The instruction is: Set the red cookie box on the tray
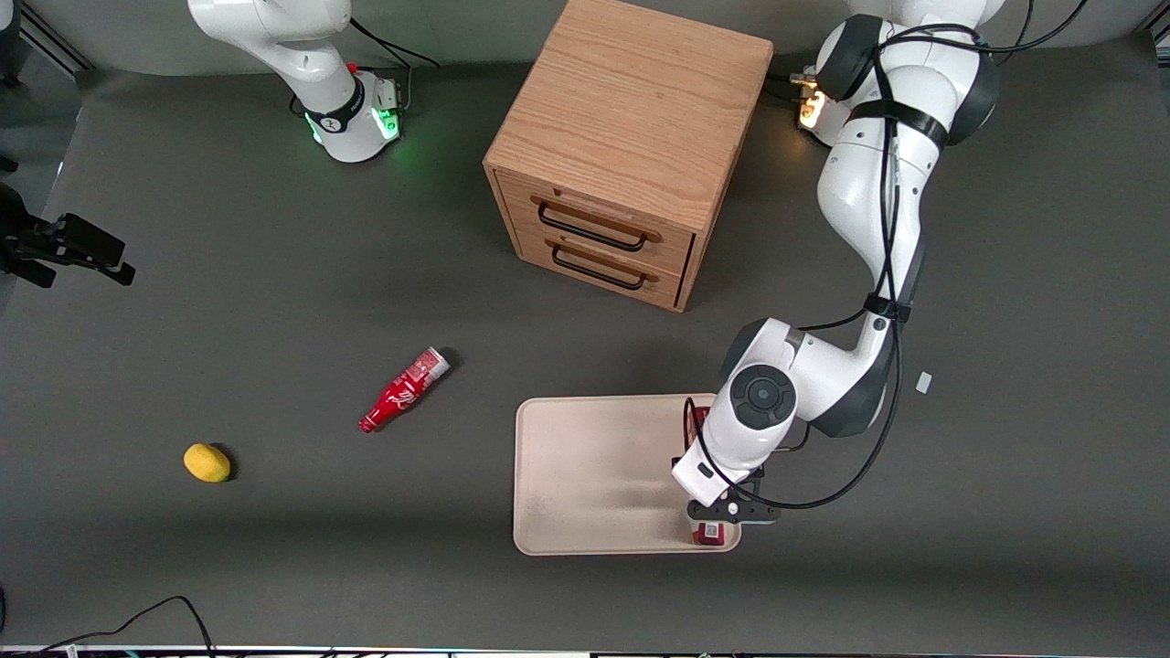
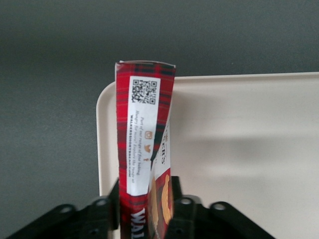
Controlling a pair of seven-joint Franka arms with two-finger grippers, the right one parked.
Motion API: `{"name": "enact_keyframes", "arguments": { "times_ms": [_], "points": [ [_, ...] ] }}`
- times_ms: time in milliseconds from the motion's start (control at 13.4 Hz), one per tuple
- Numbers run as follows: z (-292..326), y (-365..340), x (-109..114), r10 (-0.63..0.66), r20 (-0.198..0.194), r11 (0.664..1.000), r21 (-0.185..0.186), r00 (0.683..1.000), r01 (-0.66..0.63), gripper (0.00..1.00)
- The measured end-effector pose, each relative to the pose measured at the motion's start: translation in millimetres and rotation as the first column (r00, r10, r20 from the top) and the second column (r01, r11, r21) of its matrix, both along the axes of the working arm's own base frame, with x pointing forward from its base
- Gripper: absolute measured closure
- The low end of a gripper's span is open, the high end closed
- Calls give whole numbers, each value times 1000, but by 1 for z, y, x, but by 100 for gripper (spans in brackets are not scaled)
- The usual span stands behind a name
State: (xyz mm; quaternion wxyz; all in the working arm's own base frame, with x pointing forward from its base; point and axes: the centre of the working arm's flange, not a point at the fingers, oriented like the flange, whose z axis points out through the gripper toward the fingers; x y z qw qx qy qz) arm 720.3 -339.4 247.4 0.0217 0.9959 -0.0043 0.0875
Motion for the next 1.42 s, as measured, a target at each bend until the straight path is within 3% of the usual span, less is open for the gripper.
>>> {"name": "enact_keyframes", "arguments": {
  "times_ms": [299, 373, 746, 970, 1269, 1418],
  "points": [
    [0, -1, 0, -1, 4, 1000, -2, 1000, 1, 7],
    [0, -1, 0, -1, 4, 1000, -2, 1000, 1, 0],
    [3, 0, 0, 1, -6, 1000, 5, 1000, -1, 0],
    [26, 1, -7, 8, -89, 999, 52, 996, -3, 0],
    [110, 15, -26, -18, -198, 991, 124, 980, 43, 0],
    [165, 44, -31, -55, -230, 991, 108, 972, 81, 0]
  ]
}}
